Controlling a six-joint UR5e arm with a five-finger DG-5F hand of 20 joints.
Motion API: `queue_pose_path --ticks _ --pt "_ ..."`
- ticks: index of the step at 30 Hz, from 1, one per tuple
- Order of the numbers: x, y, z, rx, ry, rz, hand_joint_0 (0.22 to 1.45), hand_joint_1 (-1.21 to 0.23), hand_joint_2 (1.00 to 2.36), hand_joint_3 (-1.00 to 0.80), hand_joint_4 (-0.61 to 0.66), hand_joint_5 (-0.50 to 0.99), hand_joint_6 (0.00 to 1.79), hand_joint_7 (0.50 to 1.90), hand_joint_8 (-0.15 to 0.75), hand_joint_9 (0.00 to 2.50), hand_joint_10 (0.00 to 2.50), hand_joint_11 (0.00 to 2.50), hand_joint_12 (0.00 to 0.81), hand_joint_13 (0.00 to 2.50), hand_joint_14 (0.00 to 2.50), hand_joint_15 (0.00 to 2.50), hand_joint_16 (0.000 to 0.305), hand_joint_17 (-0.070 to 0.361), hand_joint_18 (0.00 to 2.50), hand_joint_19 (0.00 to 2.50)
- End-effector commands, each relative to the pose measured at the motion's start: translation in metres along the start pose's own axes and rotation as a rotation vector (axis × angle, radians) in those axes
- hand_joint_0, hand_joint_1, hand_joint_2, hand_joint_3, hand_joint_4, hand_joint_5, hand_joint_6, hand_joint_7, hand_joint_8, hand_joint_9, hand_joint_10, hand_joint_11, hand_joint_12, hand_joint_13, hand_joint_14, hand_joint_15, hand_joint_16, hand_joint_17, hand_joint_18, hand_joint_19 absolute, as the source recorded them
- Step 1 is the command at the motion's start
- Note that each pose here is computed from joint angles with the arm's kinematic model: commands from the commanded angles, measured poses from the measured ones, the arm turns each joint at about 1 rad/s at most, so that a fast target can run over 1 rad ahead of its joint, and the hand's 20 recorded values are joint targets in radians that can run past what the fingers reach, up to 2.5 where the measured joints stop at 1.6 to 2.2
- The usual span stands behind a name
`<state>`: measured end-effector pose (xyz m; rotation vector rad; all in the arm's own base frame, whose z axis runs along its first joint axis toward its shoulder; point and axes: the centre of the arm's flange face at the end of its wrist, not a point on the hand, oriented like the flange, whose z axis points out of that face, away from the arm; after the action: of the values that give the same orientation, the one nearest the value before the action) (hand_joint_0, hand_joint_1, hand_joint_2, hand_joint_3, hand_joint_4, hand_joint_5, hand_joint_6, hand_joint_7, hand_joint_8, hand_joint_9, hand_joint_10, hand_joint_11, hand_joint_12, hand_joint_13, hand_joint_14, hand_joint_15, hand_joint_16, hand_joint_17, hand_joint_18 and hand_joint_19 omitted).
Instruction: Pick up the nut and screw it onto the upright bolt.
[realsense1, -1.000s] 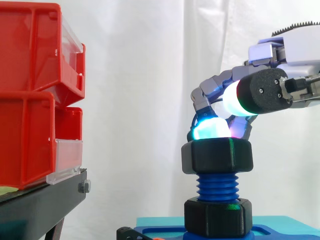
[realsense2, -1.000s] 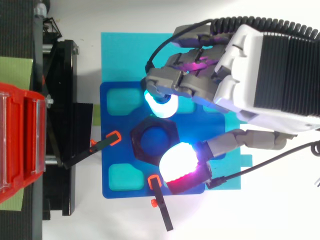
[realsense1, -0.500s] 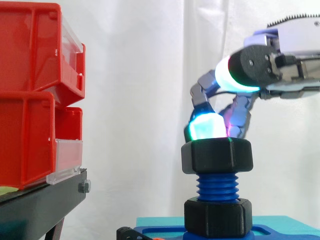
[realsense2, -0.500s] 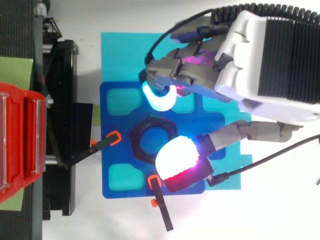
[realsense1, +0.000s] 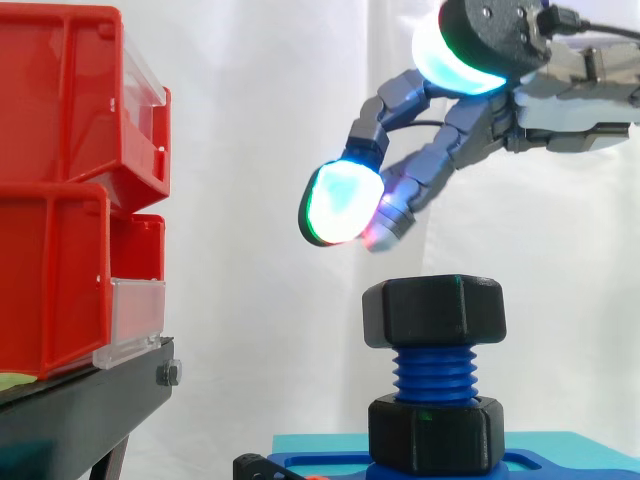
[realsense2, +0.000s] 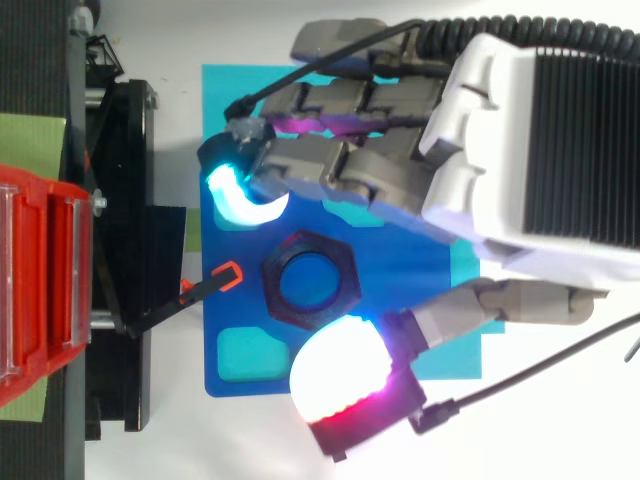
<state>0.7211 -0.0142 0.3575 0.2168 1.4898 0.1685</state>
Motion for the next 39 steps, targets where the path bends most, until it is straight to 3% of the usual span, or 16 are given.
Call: queue_pose_path --ticks 1,6,9,10,16,24,39 --pt "0.002 0.011 0.001 -0.013 -0.007 -0.013 0.50 -0.08 1.00 -0.50 0.19 -0.13 0.50 0.64 0.235 0.71 0.00 0.00 0.315 0.47 0.00 0.00 0.043 0.096 0.19 0.00" --pt "0.009 0.029 -0.001 -0.034 0.006 -0.011 0.50 -0.05 1.00 -0.50 0.18 -0.13 0.50 0.64 0.233 0.61 0.00 0.00 0.331 0.37 0.00 0.00 0.043 0.096 0.06 0.00" --pt "0.013 0.032 -0.003 -0.039 0.012 -0.011 0.50 -0.04 1.00 -0.50 0.18 -0.13 0.50 0.65 0.230 0.57 0.00 0.00 0.342 0.33 0.00 0.00 0.043 0.096 0.02 0.00" --pt "0.019 0.034 -0.005 -0.043 0.022 -0.005 0.50 -0.04 1.00 -0.50 0.17 -0.13 0.50 0.65 0.227 0.55 0.00 0.00 0.343 0.31 0.00 0.00 0.043 0.096 0.00 0.00" --pt "0.033 0.035 -0.010 -0.042 0.024 0.018 0.50 -0.02 1.00 -0.50 0.16 -0.13 0.50 0.65 0.221 0.48 0.00 0.00 0.353 0.22 0.00 0.00 0.043 0.097 0.00 0.00" --pt "0.035 0.035 -0.011 -0.041 0.027 0.026 0.50 0.00 1.00 -0.50 0.14 -0.12 0.50 0.68 0.219 0.43 0.00 0.00 0.356 0.19 0.00 0.00 0.044 0.099 0.00 0.00" --pt "0.037 0.027 -0.015 -0.029 0.066 0.007 0.50 -0.01 1.00 -0.50 0.14 -0.11 0.50 0.76 0.223 0.41 0.00 0.00 0.356 0.17 0.00 0.00 0.043 0.097 0.00 0.00"
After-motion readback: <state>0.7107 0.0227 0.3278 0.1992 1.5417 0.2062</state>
